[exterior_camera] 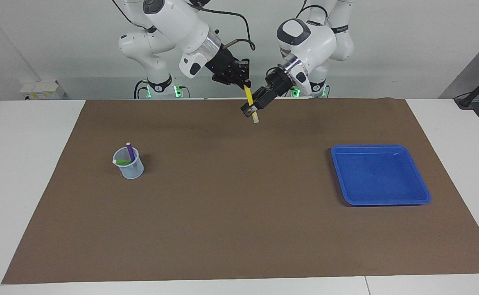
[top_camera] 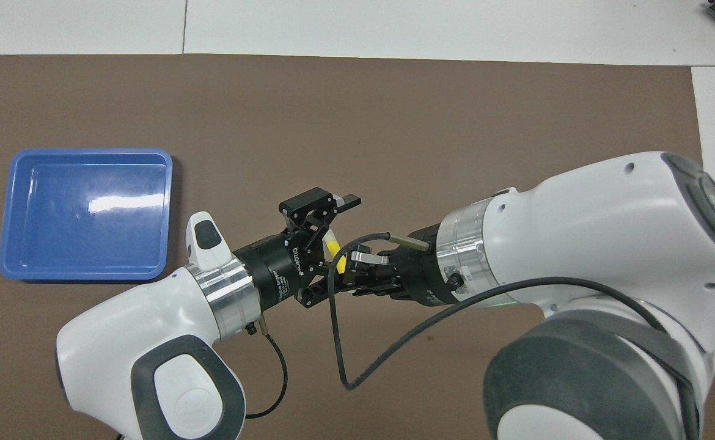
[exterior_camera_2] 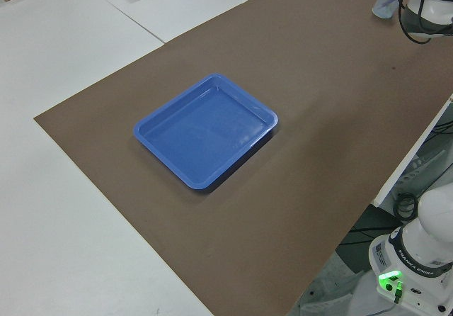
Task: Right arm passes pens to left for tray arrangement
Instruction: 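Close the left gripper on the yellow pen held by the right gripper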
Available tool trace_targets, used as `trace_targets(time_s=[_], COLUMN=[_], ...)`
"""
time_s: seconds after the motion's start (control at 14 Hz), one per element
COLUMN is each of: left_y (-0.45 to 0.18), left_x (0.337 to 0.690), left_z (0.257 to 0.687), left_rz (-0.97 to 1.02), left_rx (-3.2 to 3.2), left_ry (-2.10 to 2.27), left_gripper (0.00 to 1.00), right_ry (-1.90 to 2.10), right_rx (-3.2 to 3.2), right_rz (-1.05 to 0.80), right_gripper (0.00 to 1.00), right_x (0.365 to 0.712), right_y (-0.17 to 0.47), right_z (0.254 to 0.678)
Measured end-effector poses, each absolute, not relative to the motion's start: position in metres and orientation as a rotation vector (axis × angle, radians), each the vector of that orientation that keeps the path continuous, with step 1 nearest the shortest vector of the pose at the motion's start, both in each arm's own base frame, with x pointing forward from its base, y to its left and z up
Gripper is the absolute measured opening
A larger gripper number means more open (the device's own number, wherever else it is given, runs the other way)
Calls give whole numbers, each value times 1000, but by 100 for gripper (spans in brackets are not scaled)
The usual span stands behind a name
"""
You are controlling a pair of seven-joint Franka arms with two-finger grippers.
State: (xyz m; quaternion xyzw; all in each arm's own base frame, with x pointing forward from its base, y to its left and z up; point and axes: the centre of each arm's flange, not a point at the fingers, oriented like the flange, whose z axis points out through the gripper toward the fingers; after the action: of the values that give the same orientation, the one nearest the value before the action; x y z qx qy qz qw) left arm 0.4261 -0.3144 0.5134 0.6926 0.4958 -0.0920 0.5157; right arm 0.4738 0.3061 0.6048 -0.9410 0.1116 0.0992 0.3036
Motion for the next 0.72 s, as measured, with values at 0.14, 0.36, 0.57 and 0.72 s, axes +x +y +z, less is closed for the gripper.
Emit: trace_targets(time_s=[0.14,0.36,0.57,0.72], left_y=[-310,-303,-285,-269], left_x=[431,435,445,451], left_z=[513,514,518,524], left_rz=[-247,-274,-322,-339], left_rx=[1664,1668,1683,1700], left_ry=[1186,1170,1128,1102], left_gripper=[90,91,90,90], right_ry=[295,295,295,294], right_rx=[-2493,-2486,-2482,-2481], right_rz=[263,257,245,244], right_gripper=[18,18,18,18], right_x=[474,474,474,474], right_y=[306,308,308,308], right_z=[605,606,609,610])
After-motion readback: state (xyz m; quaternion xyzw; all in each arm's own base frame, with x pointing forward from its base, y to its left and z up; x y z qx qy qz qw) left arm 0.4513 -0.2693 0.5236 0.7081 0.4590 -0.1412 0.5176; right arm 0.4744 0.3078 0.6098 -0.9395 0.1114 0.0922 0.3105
